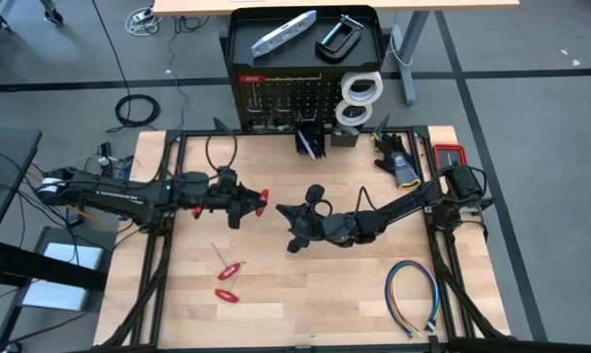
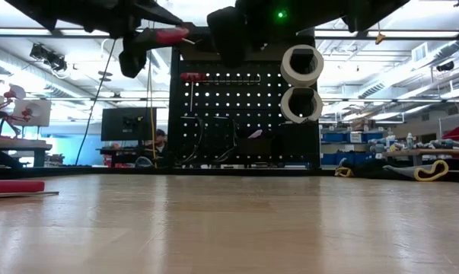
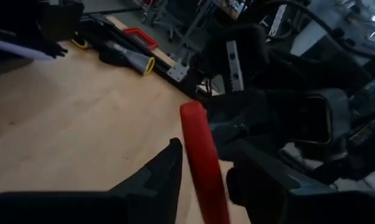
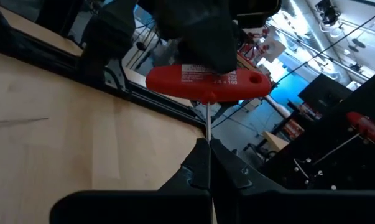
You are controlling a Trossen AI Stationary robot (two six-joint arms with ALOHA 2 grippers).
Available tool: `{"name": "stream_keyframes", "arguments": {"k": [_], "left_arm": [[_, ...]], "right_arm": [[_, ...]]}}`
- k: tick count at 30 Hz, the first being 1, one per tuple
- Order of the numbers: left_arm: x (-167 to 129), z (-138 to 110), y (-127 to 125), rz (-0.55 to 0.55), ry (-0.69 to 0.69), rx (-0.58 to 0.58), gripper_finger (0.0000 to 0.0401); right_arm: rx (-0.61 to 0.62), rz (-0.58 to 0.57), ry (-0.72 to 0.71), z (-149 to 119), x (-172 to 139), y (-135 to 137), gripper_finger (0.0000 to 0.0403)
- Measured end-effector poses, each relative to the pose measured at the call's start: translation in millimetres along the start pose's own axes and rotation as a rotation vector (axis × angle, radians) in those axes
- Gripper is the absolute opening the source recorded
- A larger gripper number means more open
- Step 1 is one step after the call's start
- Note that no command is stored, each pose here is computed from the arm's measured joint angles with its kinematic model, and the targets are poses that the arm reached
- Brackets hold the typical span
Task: Hang tools onto peg board
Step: Hang the red allen wrench on the peg board
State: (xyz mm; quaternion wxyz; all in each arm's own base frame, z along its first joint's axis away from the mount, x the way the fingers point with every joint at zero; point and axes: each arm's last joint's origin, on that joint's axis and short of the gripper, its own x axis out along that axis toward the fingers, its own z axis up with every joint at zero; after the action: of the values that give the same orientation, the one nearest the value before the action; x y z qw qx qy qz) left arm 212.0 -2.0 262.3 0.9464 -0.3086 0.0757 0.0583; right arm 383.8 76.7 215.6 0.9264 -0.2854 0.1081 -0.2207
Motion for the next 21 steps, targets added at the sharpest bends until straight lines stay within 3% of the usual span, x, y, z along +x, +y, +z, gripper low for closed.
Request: {"name": "stream_keyframes", "arguments": {"k": [3, 7, 14, 21], "left_arm": [[0.1, -0.4, 0.9, 0.006, 0.006, 0.032, 0.0124], [0.7, -0.9, 0.9, 0.000, 0.012, 0.076, 0.0052], [2.6, -1.8, 2.4, 0.035, 0.001, 0.090, 0.0049], [-2.0, -0.1, 4.3, 0.101, -0.028, 0.094, 0.0049]], "right_arm": [[-0.001, -0.001, 0.003, -0.2, 0.2, -0.1, 0.0007], [-0.006, -0.002, 0.009, -0.8, 0.2, 0.1, 0.0007], [-0.010, -0.006, 0.021, -2.1, 0.1, 0.4, 0.0019], [-0.034, -0.026, 0.101, -4.2, -3.0, -4.3, 0.0096]]}}
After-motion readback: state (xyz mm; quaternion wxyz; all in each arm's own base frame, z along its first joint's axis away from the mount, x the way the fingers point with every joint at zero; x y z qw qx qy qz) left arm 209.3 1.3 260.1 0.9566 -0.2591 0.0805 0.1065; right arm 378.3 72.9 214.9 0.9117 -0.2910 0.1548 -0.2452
